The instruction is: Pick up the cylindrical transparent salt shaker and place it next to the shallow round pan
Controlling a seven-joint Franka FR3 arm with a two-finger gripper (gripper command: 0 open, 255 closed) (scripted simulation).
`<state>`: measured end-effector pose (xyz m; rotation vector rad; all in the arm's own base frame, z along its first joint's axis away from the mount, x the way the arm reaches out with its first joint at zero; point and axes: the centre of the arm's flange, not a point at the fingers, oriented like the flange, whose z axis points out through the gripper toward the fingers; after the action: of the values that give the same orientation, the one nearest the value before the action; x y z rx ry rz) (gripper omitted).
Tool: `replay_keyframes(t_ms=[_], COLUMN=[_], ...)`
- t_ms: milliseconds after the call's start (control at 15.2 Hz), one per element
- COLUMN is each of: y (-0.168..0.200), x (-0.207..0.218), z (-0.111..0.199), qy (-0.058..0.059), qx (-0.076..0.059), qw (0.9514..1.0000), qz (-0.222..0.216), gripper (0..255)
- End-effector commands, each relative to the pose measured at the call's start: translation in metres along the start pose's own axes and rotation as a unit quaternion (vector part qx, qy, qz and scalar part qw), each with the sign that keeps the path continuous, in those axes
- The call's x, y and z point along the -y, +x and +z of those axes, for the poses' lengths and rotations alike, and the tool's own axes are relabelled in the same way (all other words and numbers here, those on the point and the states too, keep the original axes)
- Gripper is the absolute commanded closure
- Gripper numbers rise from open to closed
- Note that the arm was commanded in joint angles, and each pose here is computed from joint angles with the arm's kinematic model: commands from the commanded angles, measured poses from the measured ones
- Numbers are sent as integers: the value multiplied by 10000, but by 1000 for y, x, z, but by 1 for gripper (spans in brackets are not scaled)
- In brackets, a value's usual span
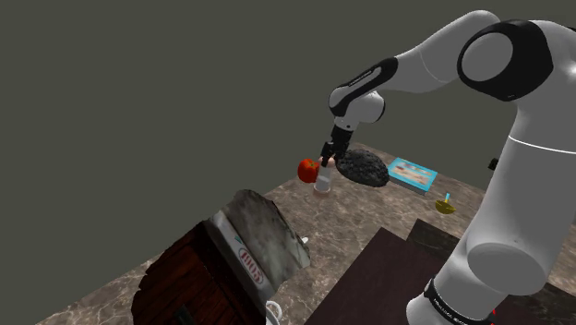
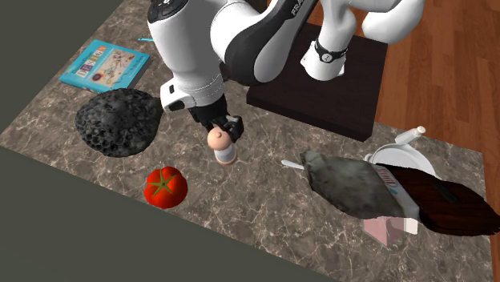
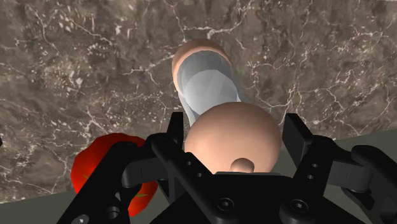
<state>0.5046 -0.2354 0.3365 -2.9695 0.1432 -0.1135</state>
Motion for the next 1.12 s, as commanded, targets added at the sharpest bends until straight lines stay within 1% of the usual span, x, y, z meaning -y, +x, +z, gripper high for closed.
replay_keyframes(t_ms=[0, 1056], y=[1, 6], x=[2, 17], z=[-11, -94], qy=[0, 0], qx=[0, 0], qw=[10000, 10000], qz=[1, 1], gripper=[255, 255])
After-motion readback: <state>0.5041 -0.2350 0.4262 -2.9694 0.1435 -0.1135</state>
